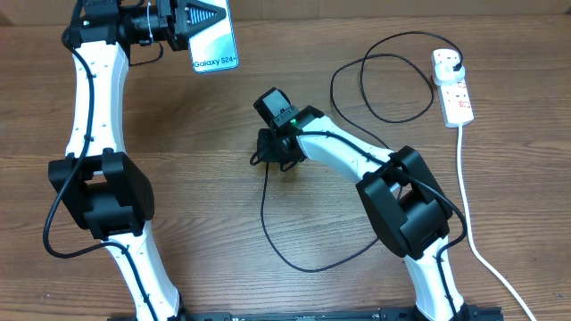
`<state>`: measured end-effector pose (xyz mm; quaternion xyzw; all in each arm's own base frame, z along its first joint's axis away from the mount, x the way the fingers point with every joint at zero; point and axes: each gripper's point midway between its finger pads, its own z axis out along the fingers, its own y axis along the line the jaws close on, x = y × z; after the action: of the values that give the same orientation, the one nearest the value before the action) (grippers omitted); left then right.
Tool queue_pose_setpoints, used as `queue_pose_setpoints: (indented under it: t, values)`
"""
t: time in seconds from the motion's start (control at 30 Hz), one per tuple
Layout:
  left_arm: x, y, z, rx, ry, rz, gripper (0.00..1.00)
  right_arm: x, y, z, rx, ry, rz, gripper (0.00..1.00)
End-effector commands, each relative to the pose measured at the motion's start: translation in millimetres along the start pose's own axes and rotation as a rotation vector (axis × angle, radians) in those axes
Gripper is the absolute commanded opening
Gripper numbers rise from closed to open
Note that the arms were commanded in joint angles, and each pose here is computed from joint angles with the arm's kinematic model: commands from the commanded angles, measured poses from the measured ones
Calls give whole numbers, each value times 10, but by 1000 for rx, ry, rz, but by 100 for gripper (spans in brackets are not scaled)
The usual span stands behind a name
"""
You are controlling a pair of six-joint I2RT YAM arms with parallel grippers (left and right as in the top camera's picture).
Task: Plug charger to phone and switch on socket
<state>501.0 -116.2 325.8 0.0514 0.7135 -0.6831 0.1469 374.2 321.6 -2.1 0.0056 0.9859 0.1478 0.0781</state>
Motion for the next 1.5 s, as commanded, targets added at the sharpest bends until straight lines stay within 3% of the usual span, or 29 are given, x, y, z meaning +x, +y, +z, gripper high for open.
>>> queue_pose_setpoints:
  t: [0.0, 0.17, 0.33, 0.57, 0.83, 0.97, 1.13, 1.2, 1.27, 1.47]
  values:
    - [54, -182, -6, 39, 24, 48, 4, 531, -303, 436, 99, 215, -11, 4]
    - [54, -182, -6, 39, 24, 48, 4, 357, -273, 233, 156, 182, 2, 4]
    - [54, -181, -5, 38, 24, 48, 4, 287, -607, 150, 384, 72, 49, 4]
    - [53, -181, -5, 38, 23, 48, 4, 272, -750, 44, 535, -18, 40, 4]
    - [54, -182, -6, 39, 24, 48, 4, 459, -384, 350, 311, 100, 63, 4]
    - [54, -182, -6, 39, 24, 48, 4, 606, -523, 493, 351, 162, 72, 5]
    - [54, -181, -5, 38, 24, 48, 4, 683, -629, 537, 384, 198, 79, 14]
    - [54, -182, -6, 39, 24, 48, 5, 679, -650, 529, 388, 201, 84, 13]
    - [54, -182, -6, 39, 24, 48, 4, 677, -676, 519, 393, 206, 90, 4]
    - [54, -182, -6, 39, 24, 48, 4, 491, -586, 370, 336, 221, 59, 4]
